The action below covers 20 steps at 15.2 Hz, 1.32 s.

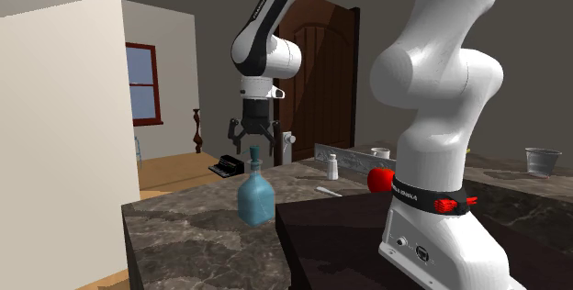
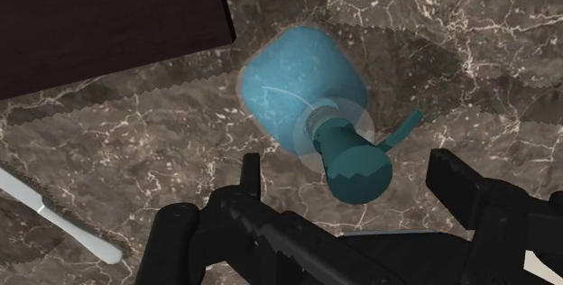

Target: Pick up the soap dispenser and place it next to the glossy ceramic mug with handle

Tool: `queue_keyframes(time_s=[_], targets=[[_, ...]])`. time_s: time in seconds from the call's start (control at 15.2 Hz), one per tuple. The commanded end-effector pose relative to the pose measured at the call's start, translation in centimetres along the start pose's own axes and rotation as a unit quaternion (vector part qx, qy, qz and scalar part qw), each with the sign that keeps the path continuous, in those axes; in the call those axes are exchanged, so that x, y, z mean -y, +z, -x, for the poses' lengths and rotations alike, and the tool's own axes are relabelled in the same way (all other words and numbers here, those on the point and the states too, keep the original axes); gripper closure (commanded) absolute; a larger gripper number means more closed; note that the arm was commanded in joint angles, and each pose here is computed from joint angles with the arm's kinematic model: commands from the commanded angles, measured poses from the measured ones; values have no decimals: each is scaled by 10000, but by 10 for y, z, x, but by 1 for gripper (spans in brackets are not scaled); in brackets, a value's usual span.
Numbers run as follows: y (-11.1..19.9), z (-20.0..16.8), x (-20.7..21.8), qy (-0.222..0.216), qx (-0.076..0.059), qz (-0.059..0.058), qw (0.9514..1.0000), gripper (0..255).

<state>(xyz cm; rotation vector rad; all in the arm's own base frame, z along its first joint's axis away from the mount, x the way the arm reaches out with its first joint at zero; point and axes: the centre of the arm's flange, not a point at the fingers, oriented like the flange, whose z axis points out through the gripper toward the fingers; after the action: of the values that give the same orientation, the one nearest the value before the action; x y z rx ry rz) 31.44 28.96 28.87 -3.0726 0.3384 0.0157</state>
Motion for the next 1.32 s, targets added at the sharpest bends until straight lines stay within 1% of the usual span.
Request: queue_keyframes(time_s=[0.0, 0.07, 0.66, 1.25], targets=[[0, 0, 0, 0, 0, 0, 10000, 0], [0, 0, 0, 0, 0, 0, 10000, 255], [0, 0, 0, 0, 0, 0, 10000, 255], [-47, 1, 2, 0, 0, 0, 10000, 255]])
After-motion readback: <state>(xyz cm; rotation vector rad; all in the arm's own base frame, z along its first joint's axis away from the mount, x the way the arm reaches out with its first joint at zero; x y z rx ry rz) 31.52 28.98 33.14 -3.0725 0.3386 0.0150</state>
